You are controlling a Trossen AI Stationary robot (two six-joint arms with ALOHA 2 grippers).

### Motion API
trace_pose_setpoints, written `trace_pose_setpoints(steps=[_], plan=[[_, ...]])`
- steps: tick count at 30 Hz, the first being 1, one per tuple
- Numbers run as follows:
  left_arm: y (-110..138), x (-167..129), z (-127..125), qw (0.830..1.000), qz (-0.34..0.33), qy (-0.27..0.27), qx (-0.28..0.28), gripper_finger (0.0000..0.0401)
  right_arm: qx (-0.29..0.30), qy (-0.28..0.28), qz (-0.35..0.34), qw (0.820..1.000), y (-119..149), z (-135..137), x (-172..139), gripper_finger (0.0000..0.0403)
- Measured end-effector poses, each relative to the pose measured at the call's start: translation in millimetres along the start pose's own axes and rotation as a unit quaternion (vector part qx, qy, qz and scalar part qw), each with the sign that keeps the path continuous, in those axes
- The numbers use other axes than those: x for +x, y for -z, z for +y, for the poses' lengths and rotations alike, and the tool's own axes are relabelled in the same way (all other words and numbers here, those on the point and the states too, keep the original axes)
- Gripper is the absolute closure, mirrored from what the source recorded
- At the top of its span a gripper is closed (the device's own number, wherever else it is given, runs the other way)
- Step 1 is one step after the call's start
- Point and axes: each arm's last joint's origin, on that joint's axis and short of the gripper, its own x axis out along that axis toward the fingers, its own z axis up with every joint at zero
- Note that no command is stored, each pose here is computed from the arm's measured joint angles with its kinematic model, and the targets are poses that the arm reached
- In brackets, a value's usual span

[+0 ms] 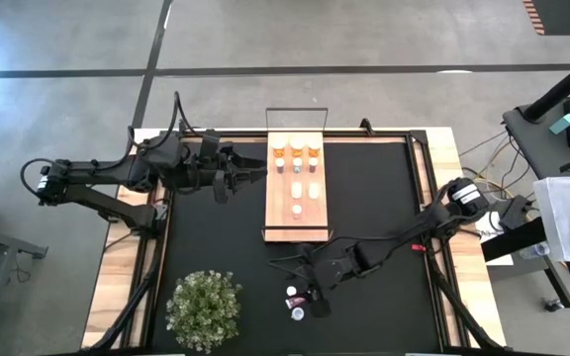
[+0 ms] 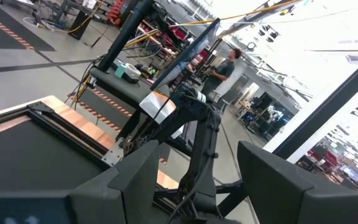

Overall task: Pick and place medicine bottles onto shelf by color
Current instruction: Put the top pink pill bottle aligned with the other pink pill bottle on the shelf

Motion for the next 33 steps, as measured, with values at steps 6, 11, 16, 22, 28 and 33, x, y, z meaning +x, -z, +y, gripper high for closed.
trace_pose_setpoints(steps=[6,11,16,22,28,33], plan=[[0,0,0,1.0,0.001,0.0,0.0,0.0198,0.017,0.0,0.017,1.0,12,3,12,0.02],[1,0,0,1.0,0.001,-0.001,0.0,0.0199,0.019,-0.001,0.011,1.0,14,3,16,0.02],[1,0,1,1.0,0.002,-0.001,0.0,0.0199,0.018,0.002,0.019,1.0,18,2,20,0.02],[1,0,1,1.0,0.002,-0.001,0.0,0.0199,0.013,0.005,0.034,0.999,26,1,28,0.02],[1,0,1,1.0,0.002,-0.001,0.0,0.0198,0.024,0.019,0.058,0.998,42,-1,41,0.02],[1,0,1,1.0,0.002,-0.001,0.0,0.0198,0.038,0.038,0.057,0.997,45,-2,43,0.0206]])
